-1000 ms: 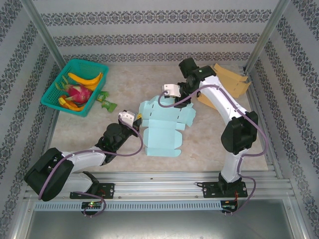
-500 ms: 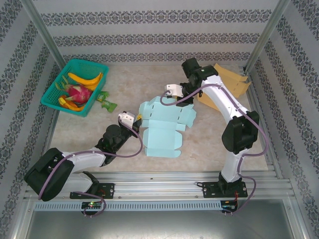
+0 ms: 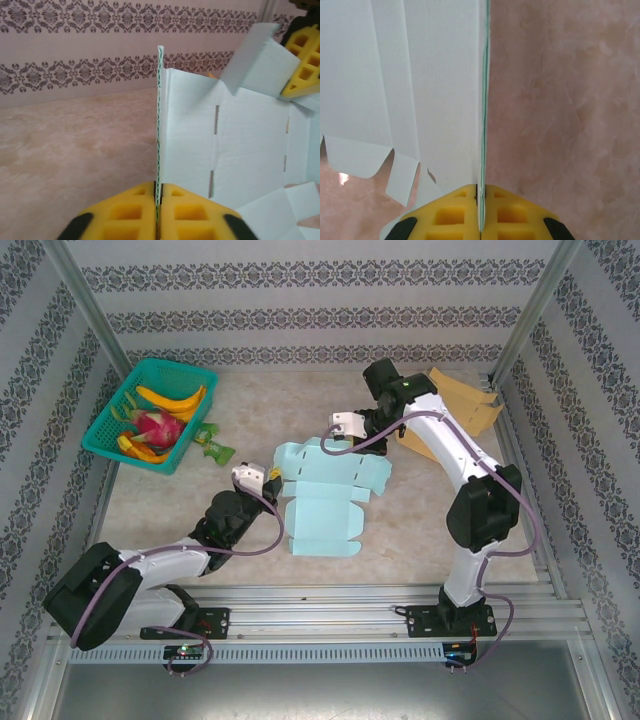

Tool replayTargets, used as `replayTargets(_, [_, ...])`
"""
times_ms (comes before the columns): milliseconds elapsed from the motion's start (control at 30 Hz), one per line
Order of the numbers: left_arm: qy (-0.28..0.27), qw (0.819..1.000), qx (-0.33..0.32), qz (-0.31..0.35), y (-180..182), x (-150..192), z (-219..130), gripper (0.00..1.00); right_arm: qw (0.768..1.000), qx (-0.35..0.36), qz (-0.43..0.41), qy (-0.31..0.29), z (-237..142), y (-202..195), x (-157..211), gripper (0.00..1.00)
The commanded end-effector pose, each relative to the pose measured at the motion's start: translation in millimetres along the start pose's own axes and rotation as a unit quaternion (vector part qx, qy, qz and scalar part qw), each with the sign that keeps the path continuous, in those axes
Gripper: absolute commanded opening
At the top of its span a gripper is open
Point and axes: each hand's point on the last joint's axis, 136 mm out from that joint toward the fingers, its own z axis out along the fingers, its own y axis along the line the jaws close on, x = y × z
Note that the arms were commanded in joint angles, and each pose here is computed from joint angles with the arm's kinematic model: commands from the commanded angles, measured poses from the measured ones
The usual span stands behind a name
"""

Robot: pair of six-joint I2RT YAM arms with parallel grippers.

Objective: Fold the paper box

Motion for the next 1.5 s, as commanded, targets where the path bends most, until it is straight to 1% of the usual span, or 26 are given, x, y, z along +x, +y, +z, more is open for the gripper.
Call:
replayTargets(0, [0.0,0.997,-0.056,-0.043,17.1,-11.3,-1.4,0.32,1.0,0.016,0.014,0.022,-13.4,5.5,5.8,0.0])
replayTargets(33, [-0.001,0.997,-0.057,-0.054,17.5,-14.1,-3.7,0.4,0.999,0.022,0.02,0.03,-13.1,3.8,7.2,0.0])
replayTargets(67, [-0.004,0.996,-0.057,-0.067,17.9,-17.3,-6.2,0.44,0.999,0.028,0.026,0.039,-12.2,1.8,9.1,0.0])
replayTargets(167, [-0.001,0.993,-0.046,-0.106,14.4,-30.0,-16.5,0.45,0.993,0.073,0.037,0.087,-6.9,-11.4,18.5,0.0])
replayTargets(200, [-0.001,0.993,-0.034,-0.117,10.5,-36.9,-20.1,0.48,0.991,0.084,0.036,0.098,-6.2,-14.4,20.3,0.0])
replayTargets(267, [0.012,0.99,0.006,-0.14,-4.4,-48.5,-24.9,0.49,0.988,0.098,0.035,0.112,-5.8,-16.9,20.6,0.0])
replayTargets(333, [0.028,0.984,0.046,-0.17,-19.9,-55.5,-28.4,0.47,0.987,0.105,0.039,0.114,-6.6,-18.4,19.0,0.0])
replayTargets(467, [0.047,0.963,0.112,-0.241,-46.9,-62.9,-32.2,0.41,0.985,0.113,0.046,0.121,-5.9,-18.2,18.2,0.0])
replayTargets(567, [0.067,0.954,0.124,-0.264,-59.1,-56.8,-28.0,0.35,0.986,0.107,0.044,0.12,-2.2,-12.3,17.2,0.0])
replayTargets(733, [0.1,0.948,0.129,-0.272,-74.7,-41.0,-10.8,0.31,0.989,0.096,0.042,0.109,0.2,-2.1,15.6,0.0])
replayTargets(1000, [0.118,0.945,0.115,-0.283,-79.7,-21.1,20.3,0.26,0.993,0.076,0.022,0.088,1.0,14.9,13.5,0.0])
replayTargets(1167, [0.108,0.949,0.055,-0.291,-59.5,-9.1,31.4,0.21,0.994,0.07,0.013,0.079,1.5,21.7,14.3,0.0])
replayTargets(1300, [0.112,0.95,0.007,-0.29,-41.6,0.0,36.0,0.19,0.996,0.063,0.0,0.066,1.8,27.8,12.2,0.0])
replayTargets(1400, [0.114,0.946,-0.016,-0.304,-28.1,5.2,37.2,0.19,0.997,0.056,-0.011,0.056,3.7,33.1,9.9,0.0])
replayTargets(1467, [0.105,0.944,-0.02,-0.313,-22.7,2.5,35.6,0.19,0.997,0.059,-0.018,0.055,6.6,33.4,11.3,0.0])
